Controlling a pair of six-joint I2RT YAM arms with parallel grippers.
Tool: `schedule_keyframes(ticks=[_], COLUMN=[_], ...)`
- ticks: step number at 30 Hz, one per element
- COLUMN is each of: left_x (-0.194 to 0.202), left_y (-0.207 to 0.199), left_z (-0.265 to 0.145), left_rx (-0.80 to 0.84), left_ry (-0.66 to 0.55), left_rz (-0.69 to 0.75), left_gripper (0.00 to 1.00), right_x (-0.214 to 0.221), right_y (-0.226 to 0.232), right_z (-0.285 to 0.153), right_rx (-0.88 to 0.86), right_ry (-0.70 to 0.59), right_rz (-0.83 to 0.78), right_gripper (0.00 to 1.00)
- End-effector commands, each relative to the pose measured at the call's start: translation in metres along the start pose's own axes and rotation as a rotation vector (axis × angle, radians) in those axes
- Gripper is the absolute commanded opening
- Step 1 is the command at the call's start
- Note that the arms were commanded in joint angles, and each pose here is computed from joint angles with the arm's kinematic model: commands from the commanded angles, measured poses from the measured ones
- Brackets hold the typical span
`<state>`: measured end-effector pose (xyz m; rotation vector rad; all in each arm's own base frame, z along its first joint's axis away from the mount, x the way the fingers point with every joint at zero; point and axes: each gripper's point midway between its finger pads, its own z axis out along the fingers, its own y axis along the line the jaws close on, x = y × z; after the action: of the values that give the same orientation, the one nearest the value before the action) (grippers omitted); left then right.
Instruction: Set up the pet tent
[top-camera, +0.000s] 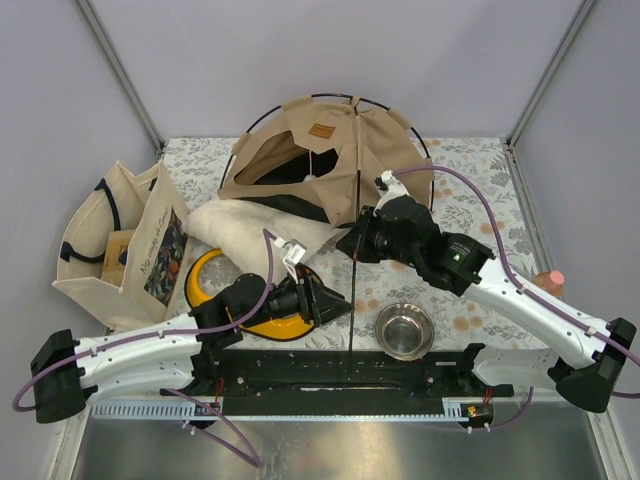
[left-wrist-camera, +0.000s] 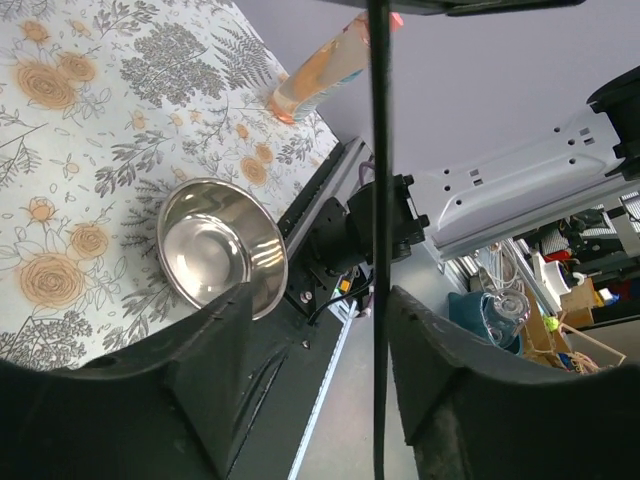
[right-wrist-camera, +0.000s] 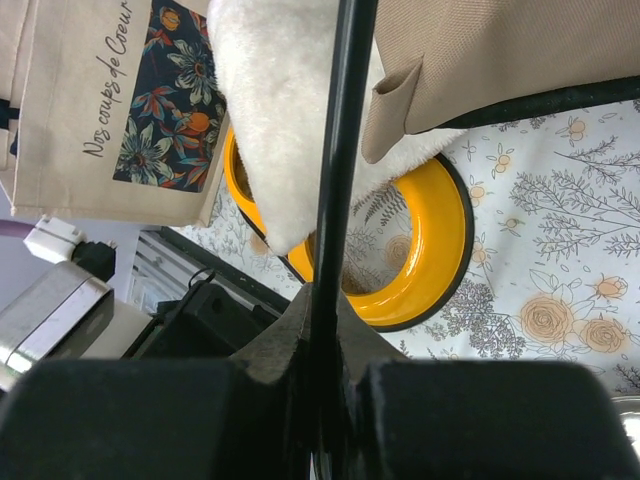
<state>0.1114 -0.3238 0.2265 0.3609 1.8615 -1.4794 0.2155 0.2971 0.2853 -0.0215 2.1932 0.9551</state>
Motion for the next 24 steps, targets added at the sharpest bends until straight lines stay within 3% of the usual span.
schedule_keyframes(ticks=[1,4,6,7,8,12,14,15,16,18,20,21,22,24], left_x=[-0.019,-0.019,-0.019,-0.019,-0.020,-0.020,-0.020,-0.020,-0.019,-0.021,-0.024,-0.024,-0.026,-0.028], left_y=[-0.011,-0.013,-0.015,-0.016,-0.018,-0.022,-0.022,-0.021,-0.020,-0.019,-0.020,-0.021,-0.022,-0.020], left_z=[0.009,0.011,0.011,0.011,0.012,0.014,0.015,0.016,0.016,0.017,0.016,0.015,0.014,0.012], left_rx=[0.004,0.004,0.016,0.021,0.028,0.042,0.032,0.028,0.021,0.008,0.003,0.004,0.003,-0.011], left_ry=[-0.041,-0.026,-0.025,-0.026,-0.030,-0.018,-0.010,-0.006,0.000,0.000,-0.008,-0.009,-0.014,-0.018], left_rz=[0.017,0.027,0.031,0.024,0.022,0.024,0.024,0.026,0.031,0.035,0.037,0.038,0.040,0.042], left_gripper=[0.51,0.38,0.43,0.55,0.59,0.61,0.46,0.35,0.17,0.00,0.00,0.00,0.00,0.00], right_x=[-0.023,-0.022,-0.022,-0.022,-0.022,-0.022,-0.021,-0.021,-0.020,-0.017,-0.014,-0.012,-0.012,-0.005], right_y=[0.033,0.032,0.032,0.031,0.030,0.026,0.025,0.024,0.024,0.020,0.016,0.012,0.010,0.002], right_z=[-0.005,-0.005,-0.004,-0.005,-0.004,-0.003,-0.003,-0.004,-0.004,-0.006,-0.013,-0.017,-0.025,-0.040], right_rx=[-0.114,-0.114,-0.115,-0.117,-0.116,-0.105,-0.107,-0.107,-0.109,-0.103,-0.108,-0.107,-0.121,-0.132], right_ry=[-0.066,-0.063,-0.066,-0.069,-0.073,-0.085,-0.087,-0.087,-0.087,-0.080,-0.086,-0.091,-0.102,-0.096], right_rz=[0.033,0.028,0.024,0.021,0.020,0.011,0.012,0.010,0.007,-0.003,-0.018,-0.034,-0.050,-0.092], right_gripper=[0.08,0.07,0.07,0.06,0.05,0.04,0.04,0.05,0.08,0.33,0.72,0.84,0.95,0.99])
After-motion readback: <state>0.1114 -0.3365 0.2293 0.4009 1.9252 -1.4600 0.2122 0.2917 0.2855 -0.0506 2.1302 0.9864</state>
